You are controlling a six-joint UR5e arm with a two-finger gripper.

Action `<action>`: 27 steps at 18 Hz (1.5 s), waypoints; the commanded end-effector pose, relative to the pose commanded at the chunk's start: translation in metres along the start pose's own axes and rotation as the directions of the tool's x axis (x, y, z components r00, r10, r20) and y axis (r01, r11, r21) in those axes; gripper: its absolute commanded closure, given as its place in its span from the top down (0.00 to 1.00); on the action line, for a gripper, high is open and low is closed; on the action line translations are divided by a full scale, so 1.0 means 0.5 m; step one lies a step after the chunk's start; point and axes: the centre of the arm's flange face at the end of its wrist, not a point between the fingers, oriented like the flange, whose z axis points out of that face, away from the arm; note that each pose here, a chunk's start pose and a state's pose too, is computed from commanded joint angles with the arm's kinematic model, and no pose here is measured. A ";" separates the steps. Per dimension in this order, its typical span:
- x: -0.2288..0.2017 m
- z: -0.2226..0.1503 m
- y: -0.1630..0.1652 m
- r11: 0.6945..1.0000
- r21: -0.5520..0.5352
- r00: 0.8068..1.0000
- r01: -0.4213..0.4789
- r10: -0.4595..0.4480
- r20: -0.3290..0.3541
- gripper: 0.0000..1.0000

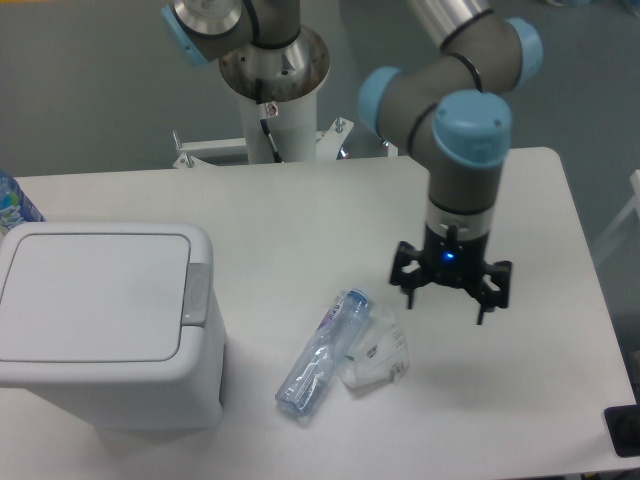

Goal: Open the trash can
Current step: 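Move the gripper over the grey button on the white trash can lid, then lower the gripper fingertip onto the grey button to press it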

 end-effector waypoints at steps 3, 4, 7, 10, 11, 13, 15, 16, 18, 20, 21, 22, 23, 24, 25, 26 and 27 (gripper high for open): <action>0.088 -0.067 -0.040 0.992 0.086 0.994 0.090 -0.085 -0.069 1.00; 0.117 -0.082 -0.053 0.988 0.104 0.990 0.112 -0.102 -0.093 1.00; 0.180 -0.112 -0.081 0.979 0.138 0.981 0.148 -0.127 -0.149 1.00; 0.233 -0.122 -0.096 0.973 0.139 0.972 0.184 -0.159 -0.174 1.00; 0.249 -0.126 -0.099 0.973 0.139 0.971 0.184 -0.158 -0.180 1.00; 0.269 -0.133 -0.104 0.973 0.142 0.970 0.183 -0.155 -0.187 1.00; 0.282 -0.139 -0.105 0.972 0.144 0.969 0.185 -0.156 -0.191 1.00; 0.286 -0.137 -0.105 0.972 0.141 0.968 0.187 -0.159 -0.193 1.00; 0.287 -0.132 -0.102 0.973 0.137 0.968 0.187 -0.159 -0.194 1.00; 0.288 -0.128 -0.100 0.974 0.133 0.968 0.185 -0.158 -0.194 1.00; 0.287 -0.123 -0.100 0.974 0.130 0.968 0.186 -0.159 -0.194 1.00; 0.286 -0.120 -0.099 0.975 0.127 0.968 0.185 -0.159 -0.193 1.00; 0.286 -0.118 -0.099 0.975 0.127 0.968 0.185 -0.159 -0.193 1.00; 0.287 -0.114 -0.099 0.975 0.123 0.968 0.184 -0.158 -0.193 1.00; 0.286 -0.112 -0.099 0.975 0.123 0.968 0.184 -0.158 -0.193 1.00; 0.286 -0.108 -0.099 0.975 0.120 0.968 0.185 -0.160 -0.194 1.00; 0.284 -0.101 -0.098 0.976 0.116 0.968 0.186 -0.161 -0.194 1.00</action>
